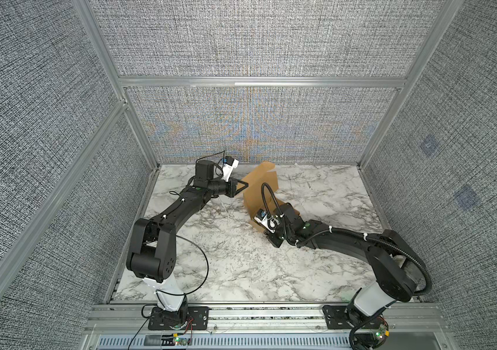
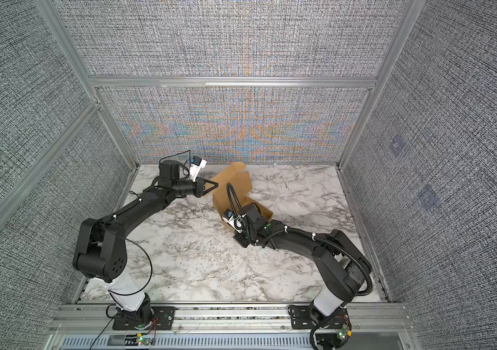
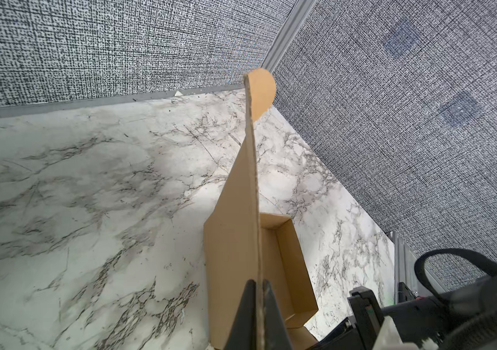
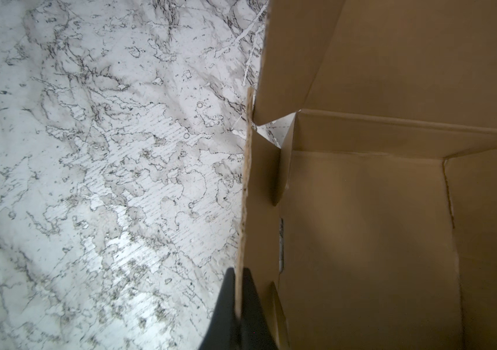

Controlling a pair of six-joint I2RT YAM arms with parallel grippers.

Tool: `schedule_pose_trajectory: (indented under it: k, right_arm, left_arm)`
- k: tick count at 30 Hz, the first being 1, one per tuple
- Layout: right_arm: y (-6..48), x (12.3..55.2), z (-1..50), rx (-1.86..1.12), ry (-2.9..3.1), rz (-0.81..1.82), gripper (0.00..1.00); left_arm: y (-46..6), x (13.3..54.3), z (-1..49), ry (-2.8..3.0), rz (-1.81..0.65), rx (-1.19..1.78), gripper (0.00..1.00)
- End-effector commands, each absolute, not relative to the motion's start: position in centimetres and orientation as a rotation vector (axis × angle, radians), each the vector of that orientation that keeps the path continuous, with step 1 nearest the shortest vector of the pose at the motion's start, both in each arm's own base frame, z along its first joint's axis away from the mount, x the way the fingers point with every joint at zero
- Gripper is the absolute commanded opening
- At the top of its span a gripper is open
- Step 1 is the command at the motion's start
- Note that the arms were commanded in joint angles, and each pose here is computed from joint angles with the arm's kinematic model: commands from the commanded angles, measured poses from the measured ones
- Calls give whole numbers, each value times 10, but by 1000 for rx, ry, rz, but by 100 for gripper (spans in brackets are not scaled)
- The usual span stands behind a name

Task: Assemble paper box
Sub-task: First fold the bottom flaps of a flat cardboard box at the center of the table.

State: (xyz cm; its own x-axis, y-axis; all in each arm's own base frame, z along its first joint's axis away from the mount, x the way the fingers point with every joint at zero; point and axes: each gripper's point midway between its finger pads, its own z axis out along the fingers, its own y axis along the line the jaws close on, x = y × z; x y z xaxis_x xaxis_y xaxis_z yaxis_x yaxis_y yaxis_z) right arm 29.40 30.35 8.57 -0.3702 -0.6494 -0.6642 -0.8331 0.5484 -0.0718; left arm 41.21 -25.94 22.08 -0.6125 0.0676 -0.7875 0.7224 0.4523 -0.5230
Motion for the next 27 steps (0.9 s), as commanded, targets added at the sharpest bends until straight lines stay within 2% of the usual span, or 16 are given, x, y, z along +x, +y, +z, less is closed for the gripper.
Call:
schedule_pose_trajectory:
  k: [1,9,16,27]
  right_arm:
    - [310,296,93,-1163,2082,424,0]
    - [308,292,92,-1164,2078,458,0]
    - [306,288,92,-1164,2072,470,0]
    - [302,283,96,-1186,2018,470,0]
  left_arm:
    - [-263,405,228,1941,-1213,719,4]
    - [-266,402,226,1895,-1351,747,4]
    - [-267,400,224,1876,-1353,782,4]
    - [-260,421,209,1999,-1355,620,6]
